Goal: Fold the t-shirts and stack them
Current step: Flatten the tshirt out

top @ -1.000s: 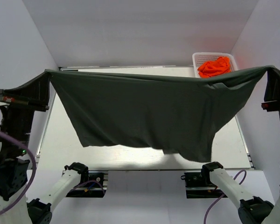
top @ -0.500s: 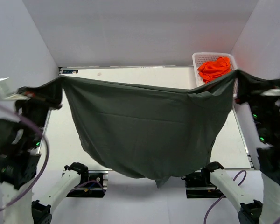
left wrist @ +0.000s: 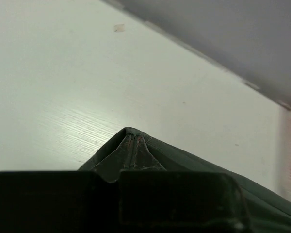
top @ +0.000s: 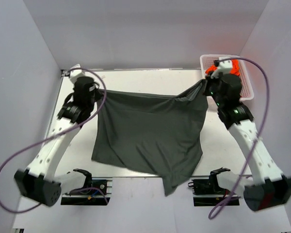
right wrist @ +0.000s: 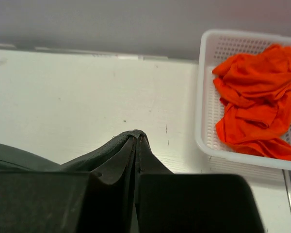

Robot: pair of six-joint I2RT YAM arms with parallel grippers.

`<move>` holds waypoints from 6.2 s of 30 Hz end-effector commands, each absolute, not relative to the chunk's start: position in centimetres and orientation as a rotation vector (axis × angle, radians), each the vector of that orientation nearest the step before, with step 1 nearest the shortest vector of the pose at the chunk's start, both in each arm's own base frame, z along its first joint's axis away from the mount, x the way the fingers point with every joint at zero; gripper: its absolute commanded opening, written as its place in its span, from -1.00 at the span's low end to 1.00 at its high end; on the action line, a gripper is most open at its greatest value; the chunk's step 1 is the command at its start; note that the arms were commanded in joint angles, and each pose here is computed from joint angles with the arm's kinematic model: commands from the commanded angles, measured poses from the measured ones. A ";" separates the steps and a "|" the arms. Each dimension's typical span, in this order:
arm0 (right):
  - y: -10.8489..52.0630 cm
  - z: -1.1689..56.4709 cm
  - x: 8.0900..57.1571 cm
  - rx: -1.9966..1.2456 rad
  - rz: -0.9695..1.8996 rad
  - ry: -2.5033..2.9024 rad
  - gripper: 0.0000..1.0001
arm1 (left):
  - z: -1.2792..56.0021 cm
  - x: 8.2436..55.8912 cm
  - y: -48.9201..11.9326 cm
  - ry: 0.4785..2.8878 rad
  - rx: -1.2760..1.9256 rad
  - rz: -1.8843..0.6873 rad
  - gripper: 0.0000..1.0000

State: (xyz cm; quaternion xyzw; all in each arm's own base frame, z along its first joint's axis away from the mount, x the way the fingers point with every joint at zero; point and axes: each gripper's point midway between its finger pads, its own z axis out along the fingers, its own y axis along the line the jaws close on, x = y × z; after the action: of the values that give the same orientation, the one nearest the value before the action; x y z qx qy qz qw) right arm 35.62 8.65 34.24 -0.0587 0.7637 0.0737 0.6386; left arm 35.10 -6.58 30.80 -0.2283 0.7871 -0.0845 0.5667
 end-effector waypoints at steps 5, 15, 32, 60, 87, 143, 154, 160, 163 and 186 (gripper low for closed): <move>9.0 31.0 44.5 -0.100 0.049 1.768 -1.00 | 24.2 42.5 -5.2 1.914 -0.676 0.086 -1.00; 11.1 22.7 57.4 -0.163 -0.093 1.907 -1.00 | 18.1 54.3 -4.8 1.969 -0.737 0.178 -1.00; 18.0 20.9 64.5 -0.317 0.151 1.848 0.81 | 16.0 62.1 -3.0 2.017 -0.721 -0.029 1.00; 13.0 4.4 48.5 0.092 0.085 2.566 0.81 | 2.3 53.5 -7.1 2.490 -0.576 -0.147 1.00; 12.4 5.2 51.5 0.092 0.057 2.452 0.81 | 5.0 54.2 -2.3 2.417 -0.600 0.059 1.00; 12.6 3.0 32.9 0.277 0.361 2.639 0.30 | 1.8 21.1 0.5 2.589 -1.360 0.416 0.50; 12.2 3.0 33.2 0.304 0.304 2.644 -0.60 | 6.6 21.8 1.4 2.547 -1.375 0.530 -1.00; 11.9 2.6 32.3 0.308 0.292 2.666 -1.00 | 8.1 19.7 0.1 2.602 -1.396 0.425 -1.00; 11.7 2.2 32.0 0.308 0.283 2.685 -1.00 | 5.9 15.8 -1.7 2.758 -1.462 0.389 -1.00; 13.7 9.2 33.7 0.118 0.316 2.580 -1.00 | 9.9 34.8 -4.3 2.581 -1.005 -0.031 0.98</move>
State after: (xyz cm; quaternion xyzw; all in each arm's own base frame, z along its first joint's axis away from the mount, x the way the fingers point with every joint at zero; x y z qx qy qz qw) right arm 32.23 12.53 4.76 0.0734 0.9673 0.1071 0.2180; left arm 30.85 -3.09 10.47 -0.3834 0.9117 0.0327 0.1439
